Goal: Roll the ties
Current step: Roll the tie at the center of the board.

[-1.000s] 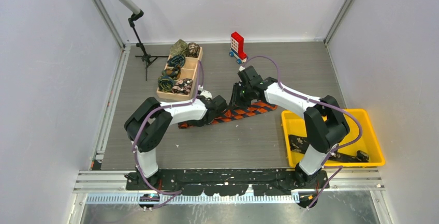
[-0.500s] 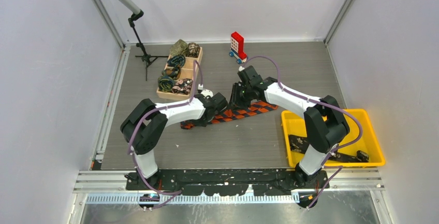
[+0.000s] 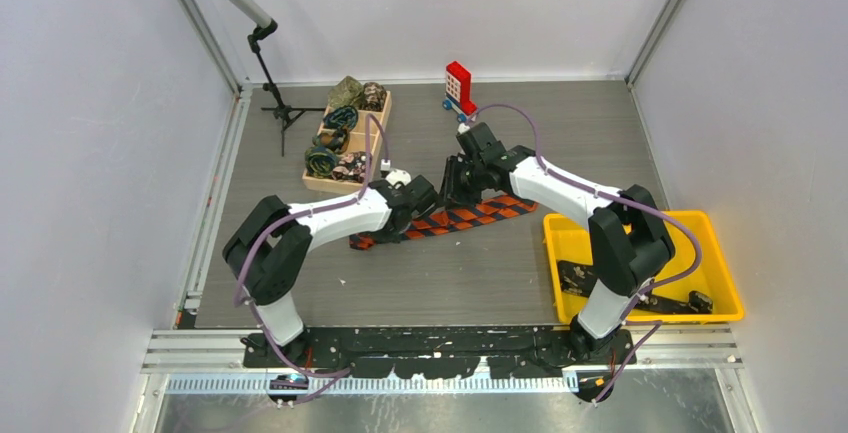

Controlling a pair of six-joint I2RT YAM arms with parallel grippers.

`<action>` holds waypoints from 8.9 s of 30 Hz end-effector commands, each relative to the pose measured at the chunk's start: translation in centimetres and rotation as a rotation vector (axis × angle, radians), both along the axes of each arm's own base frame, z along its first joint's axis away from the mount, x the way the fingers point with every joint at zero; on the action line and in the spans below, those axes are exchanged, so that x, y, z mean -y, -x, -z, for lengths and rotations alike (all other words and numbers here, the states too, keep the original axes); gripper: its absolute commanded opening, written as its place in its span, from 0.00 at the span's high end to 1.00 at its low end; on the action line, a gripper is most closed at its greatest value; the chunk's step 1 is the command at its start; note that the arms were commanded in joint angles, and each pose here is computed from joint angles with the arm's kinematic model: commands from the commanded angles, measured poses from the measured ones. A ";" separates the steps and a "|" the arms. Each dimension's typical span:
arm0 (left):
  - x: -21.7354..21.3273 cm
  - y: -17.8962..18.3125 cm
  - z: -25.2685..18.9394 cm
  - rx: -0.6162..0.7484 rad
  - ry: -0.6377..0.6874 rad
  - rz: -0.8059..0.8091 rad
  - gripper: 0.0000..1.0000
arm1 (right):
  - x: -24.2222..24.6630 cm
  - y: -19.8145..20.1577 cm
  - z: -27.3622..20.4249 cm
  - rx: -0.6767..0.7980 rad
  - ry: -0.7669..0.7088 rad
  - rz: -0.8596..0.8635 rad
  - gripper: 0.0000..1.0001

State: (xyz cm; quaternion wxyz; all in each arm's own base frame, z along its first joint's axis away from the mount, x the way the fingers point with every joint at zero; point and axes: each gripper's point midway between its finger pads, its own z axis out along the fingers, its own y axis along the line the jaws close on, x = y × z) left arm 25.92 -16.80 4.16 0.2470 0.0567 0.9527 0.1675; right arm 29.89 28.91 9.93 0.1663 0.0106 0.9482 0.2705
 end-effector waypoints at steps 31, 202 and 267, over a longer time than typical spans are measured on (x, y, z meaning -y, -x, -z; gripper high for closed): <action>-5.8 0.9 -6.8 0.200 0.339 -0.056 0.47 | -10.5 2.3 -2.7 0.057 -0.088 -0.176 0.65; -7.3 -1.4 -2.6 0.245 0.384 -0.153 0.73 | -4.9 2.2 2.4 0.009 0.050 -0.131 0.71; -0.2 -1.7 -1.5 0.191 -0.095 0.032 0.52 | -1.9 1.9 1.0 0.025 0.055 -0.086 0.71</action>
